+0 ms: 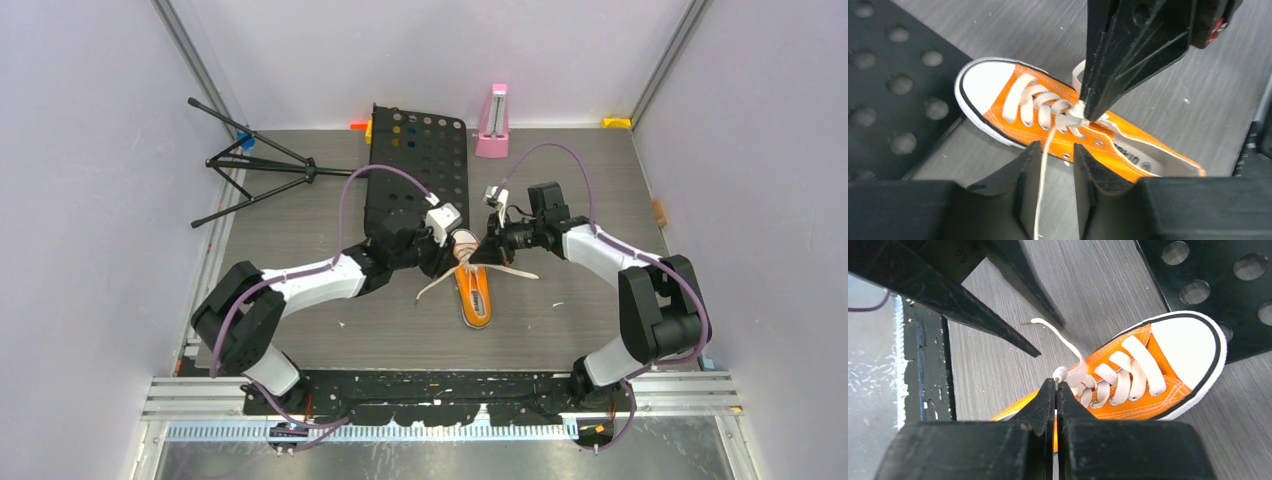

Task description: Tie the shoes

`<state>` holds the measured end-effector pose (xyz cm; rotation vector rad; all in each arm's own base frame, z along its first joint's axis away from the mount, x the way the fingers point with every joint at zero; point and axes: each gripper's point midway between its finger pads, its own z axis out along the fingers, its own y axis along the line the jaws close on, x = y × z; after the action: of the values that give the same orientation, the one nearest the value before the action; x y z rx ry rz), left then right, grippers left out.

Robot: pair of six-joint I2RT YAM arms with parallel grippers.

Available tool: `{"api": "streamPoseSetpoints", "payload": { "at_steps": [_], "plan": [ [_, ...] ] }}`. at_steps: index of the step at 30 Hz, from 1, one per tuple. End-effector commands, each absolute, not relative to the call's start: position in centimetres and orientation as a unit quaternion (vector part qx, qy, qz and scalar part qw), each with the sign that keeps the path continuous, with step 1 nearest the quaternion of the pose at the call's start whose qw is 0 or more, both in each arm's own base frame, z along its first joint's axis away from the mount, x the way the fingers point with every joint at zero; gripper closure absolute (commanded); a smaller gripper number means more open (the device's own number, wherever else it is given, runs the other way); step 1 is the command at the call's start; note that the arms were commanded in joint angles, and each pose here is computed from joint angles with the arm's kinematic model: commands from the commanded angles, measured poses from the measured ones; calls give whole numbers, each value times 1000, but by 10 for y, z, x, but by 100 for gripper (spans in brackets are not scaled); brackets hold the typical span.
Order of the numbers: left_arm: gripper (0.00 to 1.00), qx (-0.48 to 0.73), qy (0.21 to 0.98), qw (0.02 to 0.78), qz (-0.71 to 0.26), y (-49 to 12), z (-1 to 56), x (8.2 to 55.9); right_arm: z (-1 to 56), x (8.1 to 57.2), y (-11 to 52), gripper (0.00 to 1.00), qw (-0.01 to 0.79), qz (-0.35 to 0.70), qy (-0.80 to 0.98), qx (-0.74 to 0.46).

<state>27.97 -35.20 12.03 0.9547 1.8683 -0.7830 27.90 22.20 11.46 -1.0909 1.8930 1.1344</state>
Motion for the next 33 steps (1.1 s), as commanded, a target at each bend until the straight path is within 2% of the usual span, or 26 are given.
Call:
{"api": "streamPoseSetpoints", "payload": {
  "at_steps": [1, 3, 5, 10, 17, 23, 30, 33],
  "plan": [
    [81, 338, 760, 440, -338, -352, 139, 268, 127, 286, 230, 100, 336, 466, 720, -390],
    [95, 337, 762, 431, -347, -359, 138, 262, 126, 287, 231, 100, 337, 468, 721, -383],
    [100, 334, 763, 421, -359, -367, 136, 259, 129, 292, 233, 100, 331, 480, 730, -355],
    [100, 317, 758, 422, -384, -379, 135, 263, 126, 295, 233, 100, 302, 500, 748, -315],
    [97, 302, 774, 427, -357, -378, 120, 276, 124, 294, 232, 100, 292, 507, 752, -304],
    [91, 301, 762, 440, -366, -386, 115, 283, 124, 296, 232, 100, 283, 514, 753, -299],
    [92, 301, 751, 452, -375, -395, 117, 289, 123, 297, 232, 100, 274, 520, 755, -291],
    [96, 301, 751, 451, -376, -394, 119, 288, 122, 299, 231, 100, 271, 520, 758, -286]
  ]
}}
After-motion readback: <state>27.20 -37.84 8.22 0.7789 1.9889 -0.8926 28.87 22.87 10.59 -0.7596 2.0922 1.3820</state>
